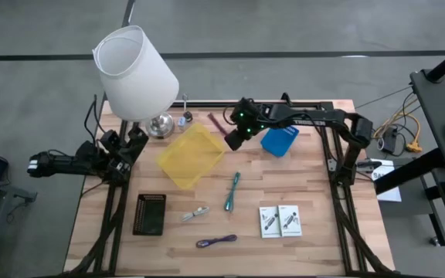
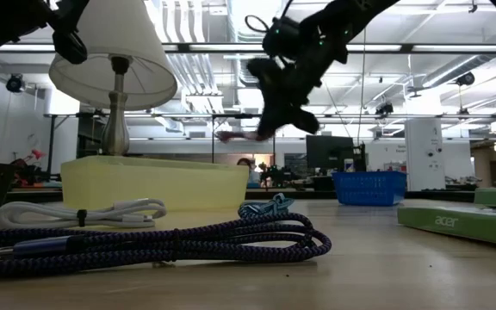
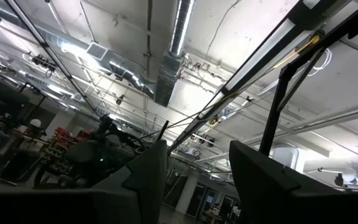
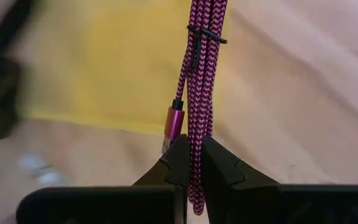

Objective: Pick and place items into bin
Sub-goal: Put the pink charger cable into the yellow bin, then put the light blue charger cable into the yellow bin

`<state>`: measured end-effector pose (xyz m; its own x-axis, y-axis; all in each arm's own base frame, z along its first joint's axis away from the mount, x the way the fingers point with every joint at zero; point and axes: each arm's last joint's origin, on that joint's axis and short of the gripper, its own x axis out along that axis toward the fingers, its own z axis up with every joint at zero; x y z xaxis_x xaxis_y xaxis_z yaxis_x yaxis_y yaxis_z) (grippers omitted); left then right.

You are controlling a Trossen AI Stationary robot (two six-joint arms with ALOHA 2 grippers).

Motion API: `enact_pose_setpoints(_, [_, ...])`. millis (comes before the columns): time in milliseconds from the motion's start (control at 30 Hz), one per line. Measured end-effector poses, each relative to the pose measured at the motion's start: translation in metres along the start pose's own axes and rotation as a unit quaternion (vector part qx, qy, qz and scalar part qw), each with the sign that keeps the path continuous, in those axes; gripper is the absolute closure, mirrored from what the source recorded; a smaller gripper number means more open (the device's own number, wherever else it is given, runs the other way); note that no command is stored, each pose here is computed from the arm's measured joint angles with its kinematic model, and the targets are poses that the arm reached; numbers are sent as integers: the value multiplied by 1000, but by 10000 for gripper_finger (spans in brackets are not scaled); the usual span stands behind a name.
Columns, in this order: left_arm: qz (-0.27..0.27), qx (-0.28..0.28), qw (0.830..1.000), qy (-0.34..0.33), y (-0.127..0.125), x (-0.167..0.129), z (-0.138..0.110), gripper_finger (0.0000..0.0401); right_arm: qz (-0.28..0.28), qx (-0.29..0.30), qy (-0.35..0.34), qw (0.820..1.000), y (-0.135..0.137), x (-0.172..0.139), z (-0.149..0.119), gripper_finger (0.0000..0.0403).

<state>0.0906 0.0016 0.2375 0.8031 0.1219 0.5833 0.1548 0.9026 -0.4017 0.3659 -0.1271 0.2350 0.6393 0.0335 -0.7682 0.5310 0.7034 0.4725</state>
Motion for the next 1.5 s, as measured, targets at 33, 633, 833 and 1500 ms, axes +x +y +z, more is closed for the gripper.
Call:
enact_pose_setpoints(33, [0, 0, 1000, 0, 0, 0, 0, 241, 27, -5, -1, 1000, 4, 0, 1, 390])
enact_pose_setpoints(633, [8, 0, 1000, -4, 0, 0, 0, 241, 84, 13, -16, 996, 2, 51, 5, 390])
enact_pose_setpoints(833, [8, 0, 1000, -4, 0, 0, 0, 241, 85, 14, -17, 996, 1, 60, 7, 390])
enact_pose_setpoints(1500, [8, 0, 1000, -5, 0, 0, 0, 241, 120, -8, -39, 992, 12, 51, 20, 277])
